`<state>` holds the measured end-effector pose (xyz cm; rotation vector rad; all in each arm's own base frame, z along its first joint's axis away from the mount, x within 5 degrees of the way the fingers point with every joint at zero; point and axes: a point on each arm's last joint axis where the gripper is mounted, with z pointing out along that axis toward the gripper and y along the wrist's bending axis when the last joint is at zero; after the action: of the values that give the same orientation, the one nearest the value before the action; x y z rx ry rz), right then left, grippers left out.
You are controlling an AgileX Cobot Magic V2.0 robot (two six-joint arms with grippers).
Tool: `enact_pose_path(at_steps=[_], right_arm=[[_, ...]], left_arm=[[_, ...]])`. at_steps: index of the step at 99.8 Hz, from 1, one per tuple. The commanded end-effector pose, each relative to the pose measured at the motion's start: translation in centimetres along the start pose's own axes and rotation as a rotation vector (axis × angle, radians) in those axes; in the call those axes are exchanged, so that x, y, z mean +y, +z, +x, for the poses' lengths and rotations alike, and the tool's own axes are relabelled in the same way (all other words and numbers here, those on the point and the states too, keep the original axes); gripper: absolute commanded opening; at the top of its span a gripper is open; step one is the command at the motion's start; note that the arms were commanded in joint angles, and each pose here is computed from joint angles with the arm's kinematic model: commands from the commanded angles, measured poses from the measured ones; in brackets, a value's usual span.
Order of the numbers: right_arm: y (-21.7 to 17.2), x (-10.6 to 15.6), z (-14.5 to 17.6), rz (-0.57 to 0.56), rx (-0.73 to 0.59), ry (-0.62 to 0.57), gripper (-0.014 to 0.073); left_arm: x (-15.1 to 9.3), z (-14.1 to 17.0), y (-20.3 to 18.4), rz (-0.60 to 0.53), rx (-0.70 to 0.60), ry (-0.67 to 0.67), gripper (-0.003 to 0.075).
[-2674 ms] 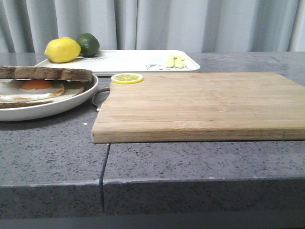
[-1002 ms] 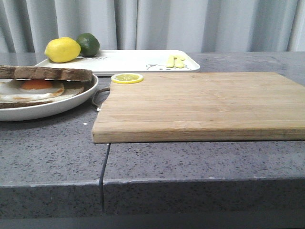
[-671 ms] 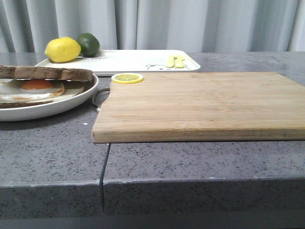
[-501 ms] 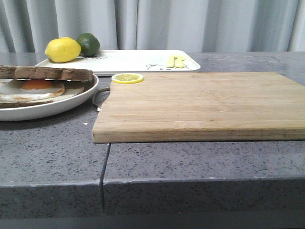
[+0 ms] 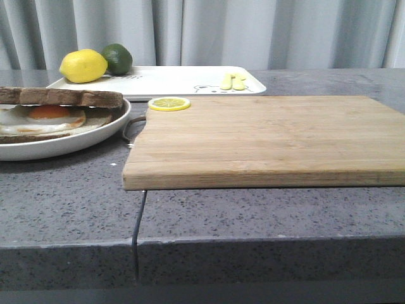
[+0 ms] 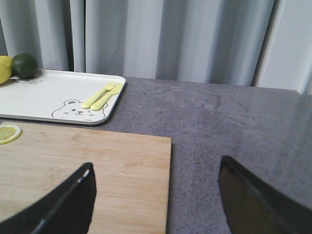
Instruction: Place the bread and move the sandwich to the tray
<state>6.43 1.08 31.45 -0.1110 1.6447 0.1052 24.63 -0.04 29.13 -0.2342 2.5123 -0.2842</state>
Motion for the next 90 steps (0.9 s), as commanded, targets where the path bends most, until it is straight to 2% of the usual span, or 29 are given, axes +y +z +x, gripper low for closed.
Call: enact_pose_path(at_steps=[1,90], right_arm=[[-0.1,-0.2,-1.4,0.027,-0.091,-0.007,0.0530],[-0.1,-0.2,-1.4,0.027,-0.091,-0.007,0.0530]], left_arm=[[-0.3,-1.2,-0.5,0.025,-0.080,-0.035,0.0536],[0.4,-1.4,4.0,0.017,0.022,-0.095,0.0536]])
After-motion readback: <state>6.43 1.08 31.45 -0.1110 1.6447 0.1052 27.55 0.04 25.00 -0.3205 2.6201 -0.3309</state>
